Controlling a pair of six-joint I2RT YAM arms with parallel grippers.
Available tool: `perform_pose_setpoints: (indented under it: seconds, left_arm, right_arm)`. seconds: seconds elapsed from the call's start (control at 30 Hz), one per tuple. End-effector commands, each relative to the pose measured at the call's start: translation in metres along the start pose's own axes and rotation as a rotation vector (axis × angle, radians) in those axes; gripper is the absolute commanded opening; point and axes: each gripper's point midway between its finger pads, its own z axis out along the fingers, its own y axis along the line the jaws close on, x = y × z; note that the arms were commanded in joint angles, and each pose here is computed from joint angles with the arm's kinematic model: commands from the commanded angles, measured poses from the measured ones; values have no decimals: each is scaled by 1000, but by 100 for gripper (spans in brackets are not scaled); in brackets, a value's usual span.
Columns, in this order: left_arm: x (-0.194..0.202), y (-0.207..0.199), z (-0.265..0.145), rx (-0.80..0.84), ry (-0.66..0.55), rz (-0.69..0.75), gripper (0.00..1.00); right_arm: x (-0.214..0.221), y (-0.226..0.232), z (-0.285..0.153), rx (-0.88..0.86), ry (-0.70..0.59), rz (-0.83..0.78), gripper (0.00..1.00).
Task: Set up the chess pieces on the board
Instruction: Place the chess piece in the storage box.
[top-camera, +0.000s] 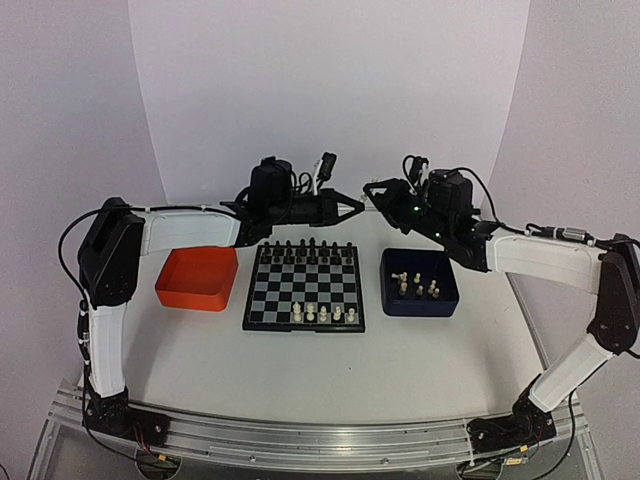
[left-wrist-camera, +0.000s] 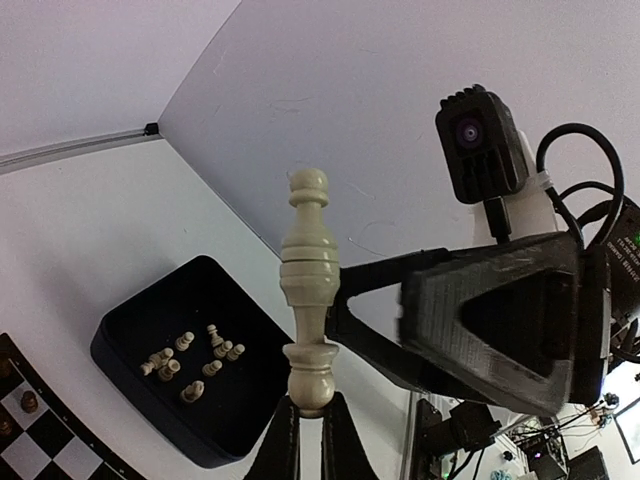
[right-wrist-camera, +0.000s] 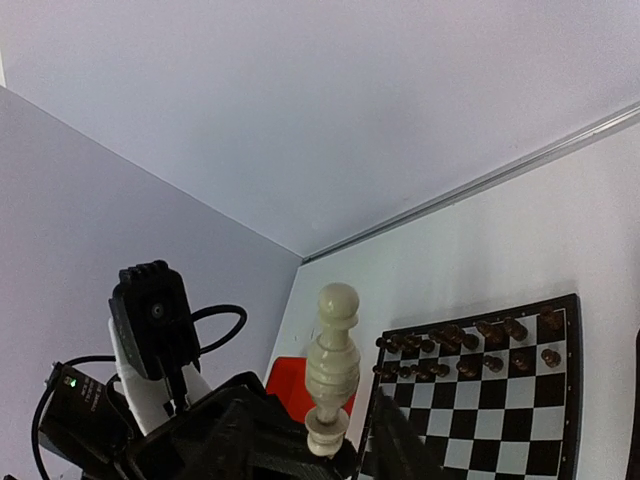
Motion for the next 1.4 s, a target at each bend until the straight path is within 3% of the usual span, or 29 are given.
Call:
perform_pose_setpoints:
  seconds: [0.0, 0.1, 0.3, 0.47, 0.6, 0.83, 1.1, 1.2, 1.3, 1.37]
  left_arm:
    - [-17, -11, -15, -22, -22, 57, 0]
    - [-7, -16, -20, -10, 23, 89, 0]
    - [13, -37, -36, 70, 110, 187, 0]
    - [27, -46, -49, 97, 150, 246, 0]
    - [31, -46, -50, 97, 161, 254, 0]
    - [36, -35, -47, 72, 174, 249, 0]
    - [36, -34, -46, 72, 171, 256, 0]
    - [36, -33, -46, 70, 170, 258, 0]
    - [36, -31, -45, 61, 165, 259, 0]
    - [35, -28, -45, 43, 159, 253, 0]
  right_arm:
    - [-3, 15, -11, -40, -3, -86, 51]
    - [-3, 15, -14, -36, 18, -144, 60]
    - [1, 8, -21, -57, 222, -130, 64]
    - [1, 3, -19, -134, 358, 23, 58]
    - [10, 12, -15, -196, 440, 41, 51]
    - [15, 23, -15, -253, 492, 40, 50]
    - [30, 23, -17, -285, 588, 67, 35]
    - [33, 25, -16, -301, 613, 72, 23]
    - [33, 27, -17, -308, 619, 63, 2]
    - [33, 24, -18, -287, 613, 46, 0]
